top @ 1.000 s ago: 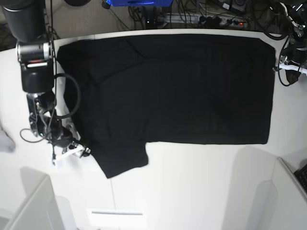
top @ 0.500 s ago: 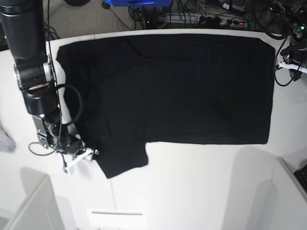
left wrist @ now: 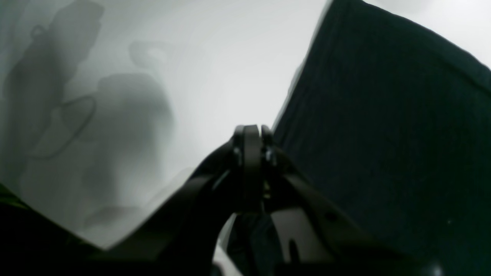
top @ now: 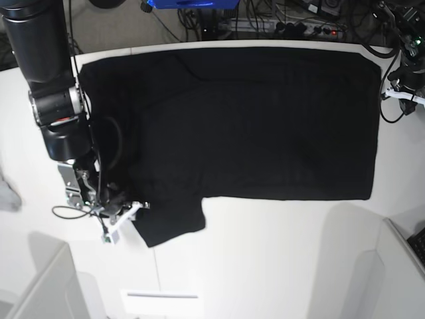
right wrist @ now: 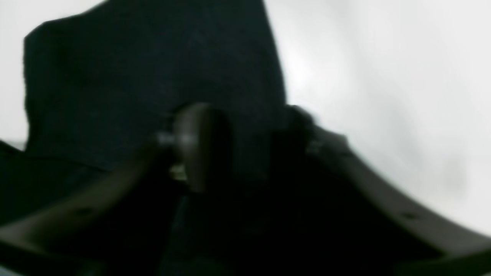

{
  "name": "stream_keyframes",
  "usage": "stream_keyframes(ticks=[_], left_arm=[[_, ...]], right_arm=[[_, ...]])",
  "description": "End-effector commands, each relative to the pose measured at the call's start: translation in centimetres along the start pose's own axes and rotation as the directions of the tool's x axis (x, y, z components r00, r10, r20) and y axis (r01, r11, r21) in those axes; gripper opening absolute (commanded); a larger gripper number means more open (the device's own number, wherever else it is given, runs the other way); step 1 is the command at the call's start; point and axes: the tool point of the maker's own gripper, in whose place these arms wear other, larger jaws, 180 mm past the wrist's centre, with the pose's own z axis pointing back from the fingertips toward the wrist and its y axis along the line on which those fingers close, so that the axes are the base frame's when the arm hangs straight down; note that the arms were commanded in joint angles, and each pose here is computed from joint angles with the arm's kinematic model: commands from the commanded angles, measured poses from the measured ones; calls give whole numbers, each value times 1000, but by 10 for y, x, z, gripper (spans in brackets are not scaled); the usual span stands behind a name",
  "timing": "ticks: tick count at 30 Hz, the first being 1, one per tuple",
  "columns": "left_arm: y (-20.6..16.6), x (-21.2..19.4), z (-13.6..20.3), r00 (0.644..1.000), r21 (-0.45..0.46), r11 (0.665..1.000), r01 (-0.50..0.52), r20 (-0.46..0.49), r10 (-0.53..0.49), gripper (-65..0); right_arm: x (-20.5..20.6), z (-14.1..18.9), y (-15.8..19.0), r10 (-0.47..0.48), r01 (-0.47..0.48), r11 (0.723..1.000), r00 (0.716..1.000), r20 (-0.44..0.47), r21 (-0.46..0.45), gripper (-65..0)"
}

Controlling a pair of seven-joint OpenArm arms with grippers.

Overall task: Fold the T-shirt properly
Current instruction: 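Release the right gripper and grasp the hem corner below the sleeve, then release the left gripper and grasp the other hem corner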

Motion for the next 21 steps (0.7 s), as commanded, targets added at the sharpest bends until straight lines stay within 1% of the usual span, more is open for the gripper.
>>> stream_keyframes(ticks=[1,3,4,5,7,8,9,11,12,13,18,21], left_arm=[[1,16,-1,999,2,1000,6,48,-6,-650],[0,20,-7,998,-5,1000,-16,57,16,-650],[-1,27,-11,997,-7,1000,-20,71,20,-650],[-1,34,-14,996,-10,1000,-21,85,22,-566],[-6,44,-22,995,-28,999,-18,95,20,-360],[-9,53,-27,995,-39,999,-1,104,5,-255],[-14,59,-32,994,-55,998,17,107,-11,-163],[-25,71,-44,994,-86,995,44,108,-35,-43],[-29,75,-53,994,-100,994,48,101,-38,-15],[-35,78,-62,995,-116,992,47,92,-36,-12],[-40,86,-98,999,-144,990,-1,38,6,-12],[-44,89,-112,1000,-155,988,-18,10,20,-12]], right_arm=[[14,4,-1,10,-10,1000,1000,14,0,-498],[14,4,-1,10,-10,1000,1000,14,0,-612],[14,4,-1,10,-10,1000,1000,14,0,-650],[14,4,-1,10,-10,1000,1000,14,0,-650],[14,4,-1,10,-10,1000,1000,14,0,-650],[14,4,-1,10,-10,1000,1000,14,0,-650],[14,4,-1,10,-10,1000,1000,14,0,-650],[14,4,-1,10,-10,1000,1000,14,0,-650],[14,4,-1,10,-10,1000,1000,14,0,-650],[14,4,-2,10,-10,1000,1000,14,-2,-650],[14,4,-2,10,-10,1000,1000,12,-2,-650],[14,5,-6,10,-10,1000,1000,13,-8,-650]])
